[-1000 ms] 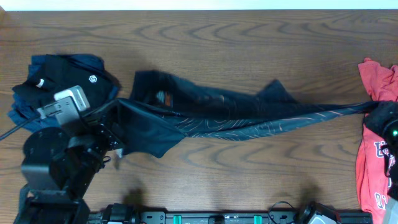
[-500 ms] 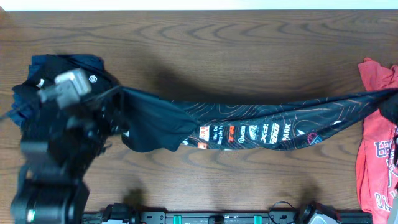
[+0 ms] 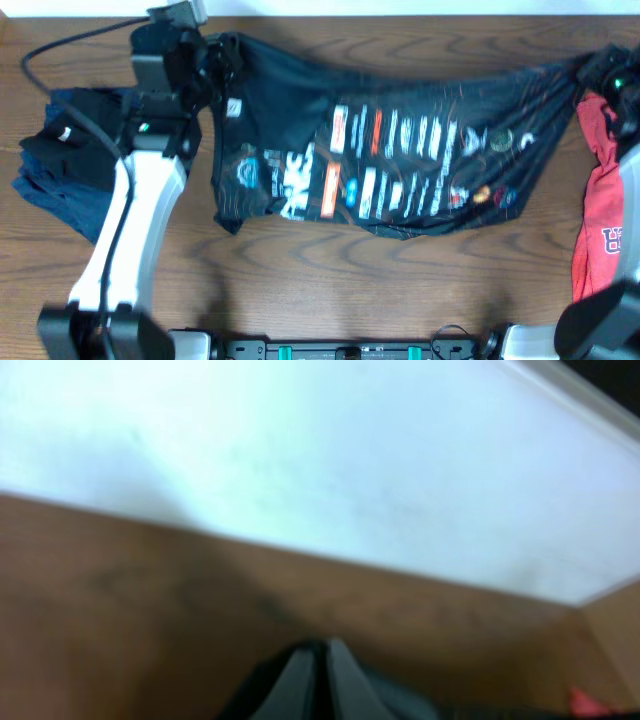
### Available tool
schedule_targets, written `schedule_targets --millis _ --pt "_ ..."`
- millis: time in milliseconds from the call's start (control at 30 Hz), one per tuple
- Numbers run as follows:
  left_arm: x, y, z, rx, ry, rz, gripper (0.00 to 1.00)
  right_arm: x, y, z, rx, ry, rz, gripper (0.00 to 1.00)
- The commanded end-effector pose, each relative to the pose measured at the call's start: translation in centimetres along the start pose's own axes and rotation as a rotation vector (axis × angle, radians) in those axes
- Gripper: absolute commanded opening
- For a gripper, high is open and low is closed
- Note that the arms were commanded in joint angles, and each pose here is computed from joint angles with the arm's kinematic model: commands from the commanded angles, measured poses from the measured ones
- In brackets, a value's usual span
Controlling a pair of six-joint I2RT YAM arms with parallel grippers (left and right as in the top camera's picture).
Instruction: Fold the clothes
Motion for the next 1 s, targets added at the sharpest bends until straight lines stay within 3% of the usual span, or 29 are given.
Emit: schedule_targets --millis 0,200,300,367,467,767,967 --pt "0.9 6.9 0.3 -0.023 0.070 -0.190 0.06 1.8 5.2 1.4 -0.111 0.066 -0.181 0.01" --pt "4.9 18.0 -4.5 -0.148 0.007 -0.449 0.06 8.6 16.0 2.8 -0.092 0.110 -0.467 0.01" --pt "7.9 21.7 -6.9 -0.204 -0.013 -0.534 0.06 11.1 18.1 3.5 -0.060 0.102 -0.501 0.01" --pt "8.8 22.2 -7.4 -0.217 -0.005 -0.519 0.06 11.8 18.2 3.7 -0.011 0.077 -0.483 0.01" --pt "8.0 19.8 -7.0 -0.198 -0.005 -0.377 0.06 11.1 16.4 2.6 0.013 0.003 -0.393 0.01" --pt "4.6 3.4 -4.7 -0.055 0.049 0.328 0.06 7.9 5.4 -3.6 -0.059 -0.280 0.078 0.01" --pt "2.0 -2.8 -5.1 -0.049 0.054 0.533 0.06 7.9 1.8 -3.4 -0.058 -0.306 0.234 0.01"
Point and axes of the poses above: each gripper's point midway between its finger pads, its own x axis back along the fingers, its own z axis along the line the jaws close on, y = z × x, the point moved 2 cm from there along x, back along the fingers, and after that the axes turned 3 degrees about -x, right-handed, at the moved point
